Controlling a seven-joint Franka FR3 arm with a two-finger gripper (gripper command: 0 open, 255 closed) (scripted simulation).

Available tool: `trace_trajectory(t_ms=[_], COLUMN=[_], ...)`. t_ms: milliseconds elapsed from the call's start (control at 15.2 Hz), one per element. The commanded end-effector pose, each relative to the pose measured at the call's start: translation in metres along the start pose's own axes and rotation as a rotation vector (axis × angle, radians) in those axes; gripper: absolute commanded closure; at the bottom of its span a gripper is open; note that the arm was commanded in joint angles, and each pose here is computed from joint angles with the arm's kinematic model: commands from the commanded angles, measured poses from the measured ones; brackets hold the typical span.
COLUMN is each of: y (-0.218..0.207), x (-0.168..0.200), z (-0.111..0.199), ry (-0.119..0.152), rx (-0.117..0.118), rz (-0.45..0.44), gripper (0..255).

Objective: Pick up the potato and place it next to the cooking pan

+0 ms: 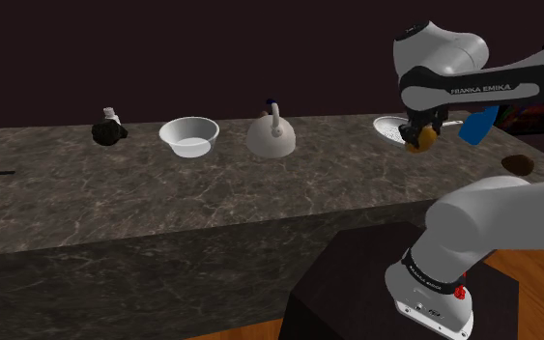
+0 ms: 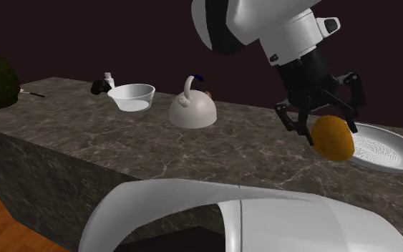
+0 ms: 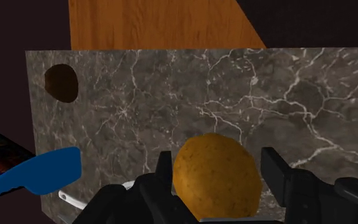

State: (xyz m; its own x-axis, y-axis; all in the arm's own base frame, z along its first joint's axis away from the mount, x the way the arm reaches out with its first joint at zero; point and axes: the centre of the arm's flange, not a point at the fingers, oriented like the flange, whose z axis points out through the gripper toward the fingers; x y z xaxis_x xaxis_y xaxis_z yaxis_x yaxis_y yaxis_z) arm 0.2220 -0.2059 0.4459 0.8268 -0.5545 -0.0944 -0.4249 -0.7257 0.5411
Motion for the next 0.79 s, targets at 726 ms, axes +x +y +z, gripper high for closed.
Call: trace_trajectory(t_ms=[726], y=[0.142], x=[-0.019], z=[0.093], ry=[0.001], rx=[-0.001], rz=[-0.002], gripper=[255])
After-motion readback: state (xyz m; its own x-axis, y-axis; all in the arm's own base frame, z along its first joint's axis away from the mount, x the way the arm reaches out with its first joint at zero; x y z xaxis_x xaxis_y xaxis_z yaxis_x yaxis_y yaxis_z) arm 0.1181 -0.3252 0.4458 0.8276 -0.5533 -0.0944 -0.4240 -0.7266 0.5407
